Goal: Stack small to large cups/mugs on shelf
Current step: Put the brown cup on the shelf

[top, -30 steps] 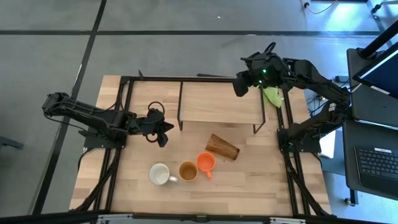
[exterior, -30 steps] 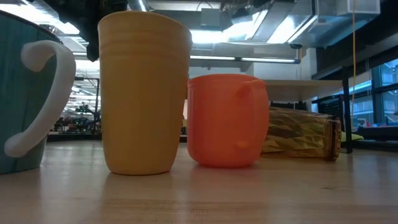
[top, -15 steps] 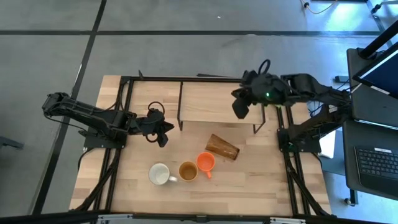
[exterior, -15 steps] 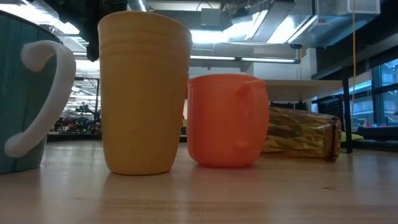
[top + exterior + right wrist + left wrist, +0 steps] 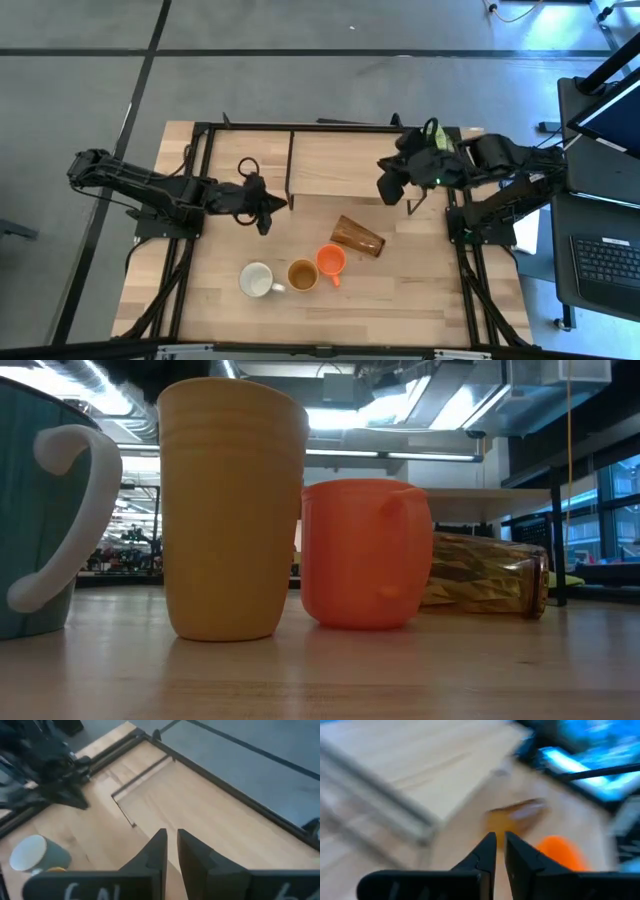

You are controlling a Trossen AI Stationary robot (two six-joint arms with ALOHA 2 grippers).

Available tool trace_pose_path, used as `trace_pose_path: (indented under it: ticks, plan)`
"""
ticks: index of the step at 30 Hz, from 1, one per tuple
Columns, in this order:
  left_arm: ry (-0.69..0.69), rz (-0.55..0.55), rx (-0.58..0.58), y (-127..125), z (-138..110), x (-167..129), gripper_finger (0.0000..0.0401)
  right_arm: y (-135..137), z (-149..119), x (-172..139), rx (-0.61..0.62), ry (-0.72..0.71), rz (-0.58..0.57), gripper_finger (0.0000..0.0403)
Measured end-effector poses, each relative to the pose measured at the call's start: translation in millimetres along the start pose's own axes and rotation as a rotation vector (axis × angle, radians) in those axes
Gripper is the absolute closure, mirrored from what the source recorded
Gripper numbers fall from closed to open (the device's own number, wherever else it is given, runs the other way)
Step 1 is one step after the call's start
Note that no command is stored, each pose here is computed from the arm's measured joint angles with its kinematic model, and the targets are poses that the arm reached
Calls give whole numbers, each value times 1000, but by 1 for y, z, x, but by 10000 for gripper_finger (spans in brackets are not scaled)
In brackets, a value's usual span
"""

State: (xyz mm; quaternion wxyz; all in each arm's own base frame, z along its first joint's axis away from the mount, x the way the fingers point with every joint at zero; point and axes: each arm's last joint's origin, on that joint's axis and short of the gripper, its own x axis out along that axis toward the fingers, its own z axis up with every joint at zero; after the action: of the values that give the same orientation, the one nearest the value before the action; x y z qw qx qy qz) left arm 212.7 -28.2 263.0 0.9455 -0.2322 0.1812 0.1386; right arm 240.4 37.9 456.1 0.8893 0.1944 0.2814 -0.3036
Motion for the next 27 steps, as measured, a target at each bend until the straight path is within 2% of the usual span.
trace_pose_path:
  ticks: [4,5,7,10,12,15,17,19,22,24,27]
  plan:
    - [-5,-262,227,-16,4,-3,380,6,-14,-2,19,45,-35,356]
    - [-12,-300,270,-19,4,-4,382,8,-17,-3,25,57,-40,356]
    - [-40,-334,277,-23,5,-6,385,12,-22,-4,41,63,-44,356]
    - [-96,-246,196,-24,7,-5,391,18,-29,-5,60,71,-49,356]
    - [-132,-201,190,-24,8,-5,394,22,-33,-7,68,69,-47,356]
    - [-224,-257,166,-30,17,-8,399,25,-38,-12,84,61,-45,356]
    - [-232,-359,82,-33,22,-10,400,27,-41,-15,81,53,-37,356]
    - [-175,-469,-15,-30,25,-8,400,28,-45,-19,80,44,-36,356]
    - [-34,-484,-152,-25,20,9,400,31,-50,-24,69,30,-25,357]
    - [62,-492,-192,-28,22,24,400,34,-53,-29,51,0,-18,356]
    - [106,-489,-200,-41,37,44,400,38,-60,-39,24,-75,-10,344]
